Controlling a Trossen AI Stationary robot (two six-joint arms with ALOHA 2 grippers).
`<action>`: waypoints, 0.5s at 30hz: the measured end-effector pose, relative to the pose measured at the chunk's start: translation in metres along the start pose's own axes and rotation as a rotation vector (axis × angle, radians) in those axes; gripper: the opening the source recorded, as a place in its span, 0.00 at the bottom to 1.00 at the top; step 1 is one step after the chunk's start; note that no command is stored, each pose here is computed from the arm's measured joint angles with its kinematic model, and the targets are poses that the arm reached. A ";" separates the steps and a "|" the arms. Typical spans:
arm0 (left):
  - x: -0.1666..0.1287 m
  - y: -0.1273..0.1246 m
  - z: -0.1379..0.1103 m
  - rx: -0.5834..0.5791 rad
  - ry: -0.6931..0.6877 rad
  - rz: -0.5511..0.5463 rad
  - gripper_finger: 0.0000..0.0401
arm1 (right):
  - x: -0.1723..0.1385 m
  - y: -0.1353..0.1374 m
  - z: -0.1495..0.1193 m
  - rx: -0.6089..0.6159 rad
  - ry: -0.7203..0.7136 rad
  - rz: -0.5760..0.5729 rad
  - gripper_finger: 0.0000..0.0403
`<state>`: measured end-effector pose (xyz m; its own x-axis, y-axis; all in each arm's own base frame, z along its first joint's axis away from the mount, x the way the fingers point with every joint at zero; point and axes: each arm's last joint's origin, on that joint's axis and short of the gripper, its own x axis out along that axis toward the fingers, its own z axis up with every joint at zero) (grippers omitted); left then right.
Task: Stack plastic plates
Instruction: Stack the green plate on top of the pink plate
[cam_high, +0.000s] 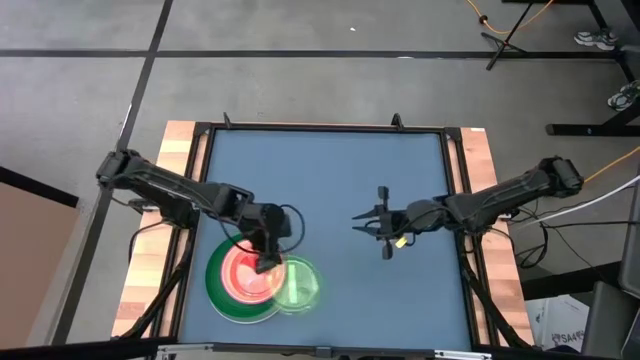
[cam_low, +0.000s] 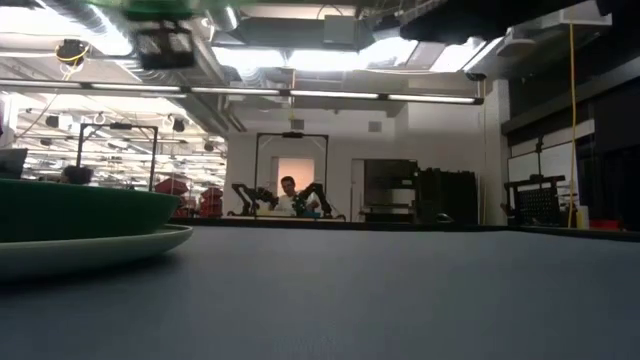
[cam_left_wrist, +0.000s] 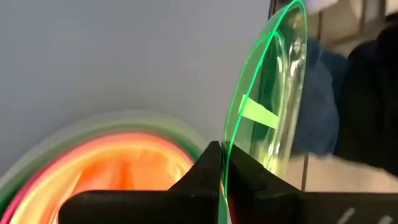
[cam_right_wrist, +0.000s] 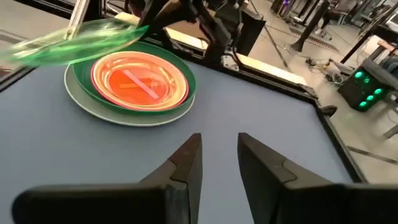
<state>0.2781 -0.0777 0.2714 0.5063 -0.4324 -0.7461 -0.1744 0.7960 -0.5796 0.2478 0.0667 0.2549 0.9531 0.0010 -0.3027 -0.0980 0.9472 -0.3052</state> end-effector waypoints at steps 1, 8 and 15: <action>-0.007 0.000 -0.004 -0.007 0.025 0.004 0.00 | -0.004 -0.002 0.002 -0.007 -0.003 -0.002 0.24; -0.049 0.006 -0.031 -0.045 0.121 0.068 0.00 | -0.022 -0.010 0.013 -0.037 -0.074 -0.021 0.24; -0.059 0.020 -0.050 -0.056 0.216 0.217 0.00 | -0.027 -0.012 0.016 -0.059 -0.093 -0.027 0.24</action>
<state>0.2022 -0.0576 0.2875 0.2622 -0.3399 -0.9032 -0.3076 0.8577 -0.4121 0.2281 0.0607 0.2806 0.9779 0.0082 -0.2091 -0.0859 0.9269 -0.3654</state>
